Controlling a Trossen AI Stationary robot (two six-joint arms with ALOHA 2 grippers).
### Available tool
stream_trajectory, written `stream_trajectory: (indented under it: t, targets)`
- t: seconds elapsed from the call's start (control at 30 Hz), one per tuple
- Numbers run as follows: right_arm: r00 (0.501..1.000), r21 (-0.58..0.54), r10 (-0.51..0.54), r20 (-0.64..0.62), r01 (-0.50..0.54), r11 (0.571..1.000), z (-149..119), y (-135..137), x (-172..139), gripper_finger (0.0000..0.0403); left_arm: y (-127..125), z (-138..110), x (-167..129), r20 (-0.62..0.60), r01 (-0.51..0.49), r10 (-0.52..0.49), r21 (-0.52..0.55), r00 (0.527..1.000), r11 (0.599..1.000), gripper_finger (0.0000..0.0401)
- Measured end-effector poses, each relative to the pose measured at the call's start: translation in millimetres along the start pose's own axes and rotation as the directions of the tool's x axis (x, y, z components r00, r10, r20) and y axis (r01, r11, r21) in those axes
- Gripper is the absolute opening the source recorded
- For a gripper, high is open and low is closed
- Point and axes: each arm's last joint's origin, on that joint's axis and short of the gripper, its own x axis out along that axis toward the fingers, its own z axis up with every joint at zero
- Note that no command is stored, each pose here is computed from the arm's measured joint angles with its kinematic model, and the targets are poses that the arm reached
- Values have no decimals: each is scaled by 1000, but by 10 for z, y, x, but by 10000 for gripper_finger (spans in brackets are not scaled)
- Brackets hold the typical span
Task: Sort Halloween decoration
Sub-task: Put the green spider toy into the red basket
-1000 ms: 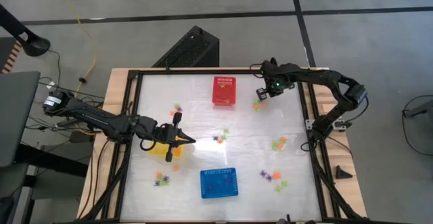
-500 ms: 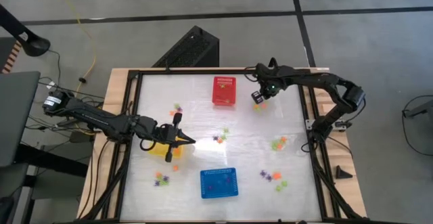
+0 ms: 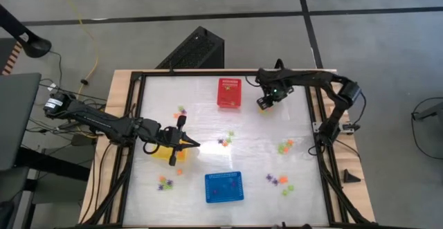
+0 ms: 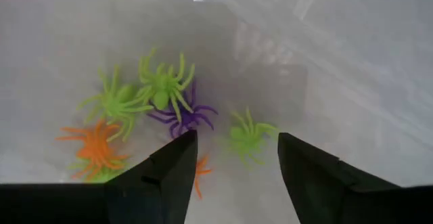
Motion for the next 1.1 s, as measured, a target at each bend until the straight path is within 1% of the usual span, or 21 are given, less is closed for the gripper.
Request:
stream_trajectory:
  t: [0.13,0.27,0.37,0.57,0.67,0.73,0.9,1.0,1.1]
  targets:
    - [1000,-3,3,-10,-3,1000,10,-6,28,234,-1,-7,0,-8,1,-1,6,1000,1000,0]
    - [1000,-2,24,-21,-24,1000,4,-4,25,205,-1,-8,0,-8,1,-1,7,1000,1000,0]
    - [999,1,25,-26,-25,1000,0,-4,25,167,-1,-8,0,-8,1,-1,8,1000,1000,0]
    - [999,0,24,-31,-24,1000,-6,-2,25,75,-1,-10,0,-11,1,-1,8,1000,1000,0]
    - [999,0,19,-41,-19,1000,-14,-9,23,42,-1,-11,0,-11,1,-1,8,1000,1000,0]
    - [999,-1,13,-51,-13,1000,-15,-12,8,36,-1,-11,0,-11,1,-1,9,1000,1000,0]
    - [999,-5,12,-45,-12,1000,29,-7,-79,41,-1,-11,0,-11,1,-1,8,1000,1000,0]
    - [1000,-11,-13,-25,12,1000,64,0,-199,51,-1,-11,0,-11,1,-1,9,1000,1000,0]
    - [1000,-23,-25,10,25,999,111,42,-353,51,-1,-12,0,-12,1,-1,9,1000,1000,0]
